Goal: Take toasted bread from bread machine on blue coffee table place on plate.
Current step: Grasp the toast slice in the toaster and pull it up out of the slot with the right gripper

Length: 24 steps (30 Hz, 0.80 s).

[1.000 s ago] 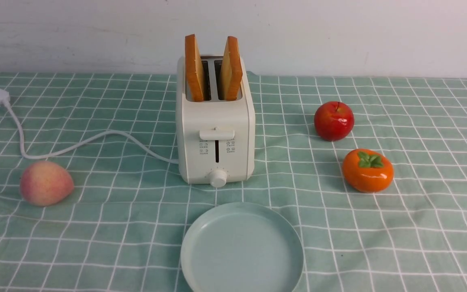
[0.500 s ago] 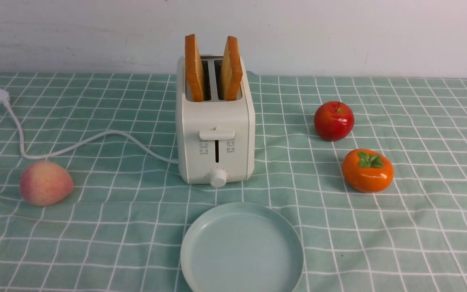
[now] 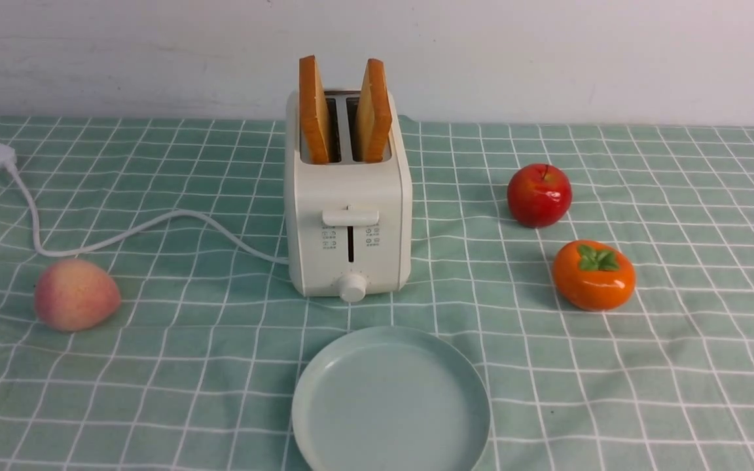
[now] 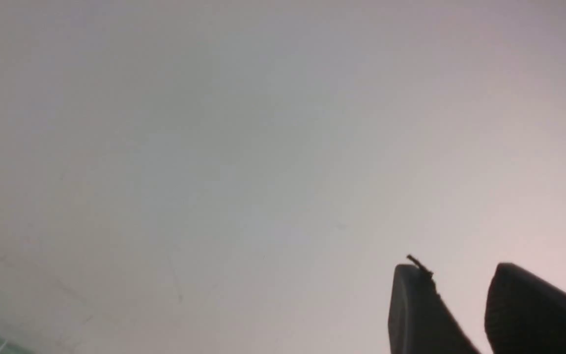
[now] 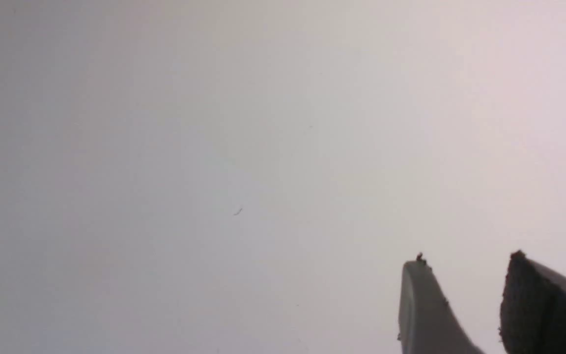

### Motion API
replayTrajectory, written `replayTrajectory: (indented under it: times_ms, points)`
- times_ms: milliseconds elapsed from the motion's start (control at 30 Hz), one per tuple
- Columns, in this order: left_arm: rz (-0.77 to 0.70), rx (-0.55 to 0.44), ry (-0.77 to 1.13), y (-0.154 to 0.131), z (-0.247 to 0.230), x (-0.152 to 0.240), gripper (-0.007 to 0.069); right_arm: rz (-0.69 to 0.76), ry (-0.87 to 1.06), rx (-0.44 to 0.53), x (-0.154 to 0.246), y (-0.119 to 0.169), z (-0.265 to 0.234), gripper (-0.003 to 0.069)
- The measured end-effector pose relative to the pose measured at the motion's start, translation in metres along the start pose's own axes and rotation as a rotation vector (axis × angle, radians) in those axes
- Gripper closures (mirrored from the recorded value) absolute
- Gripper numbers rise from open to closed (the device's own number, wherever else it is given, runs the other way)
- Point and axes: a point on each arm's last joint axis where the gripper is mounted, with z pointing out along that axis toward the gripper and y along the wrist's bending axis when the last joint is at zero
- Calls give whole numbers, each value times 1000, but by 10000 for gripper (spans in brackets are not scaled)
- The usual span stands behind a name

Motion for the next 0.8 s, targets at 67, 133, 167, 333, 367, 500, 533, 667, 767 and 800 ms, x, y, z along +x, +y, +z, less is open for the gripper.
replayTrajectory:
  times_ms: [67,133,167,333,367,500,533,667,767,800]
  points:
    - [13,-84,122,-7,24,-6,412,15,99,41,-14,8,28,419]
    - [21,-199,283,-6,48,-2,409,-17,241,100,-19,11,57,419]
    - [24,-222,315,-4,49,0,409,-19,265,111,-15,10,59,419]
    - [220,-494,765,23,79,30,408,-126,560,238,16,-7,109,419]
    - [241,-521,831,27,79,36,408,-106,608,260,25,-11,114,419]
    - [178,-570,980,32,77,50,408,8,784,337,60,-23,124,419]
    - [118,-569,1013,30,76,54,408,60,880,357,76,-26,127,419]
    - [-20,-486,1074,21,74,65,405,80,1116,229,114,-15,148,419]
    - [-12,-386,1112,14,74,69,401,82,1202,79,132,2,171,418]
    - [7,-313,1136,9,74,72,398,82,1217,-58,141,21,193,412]
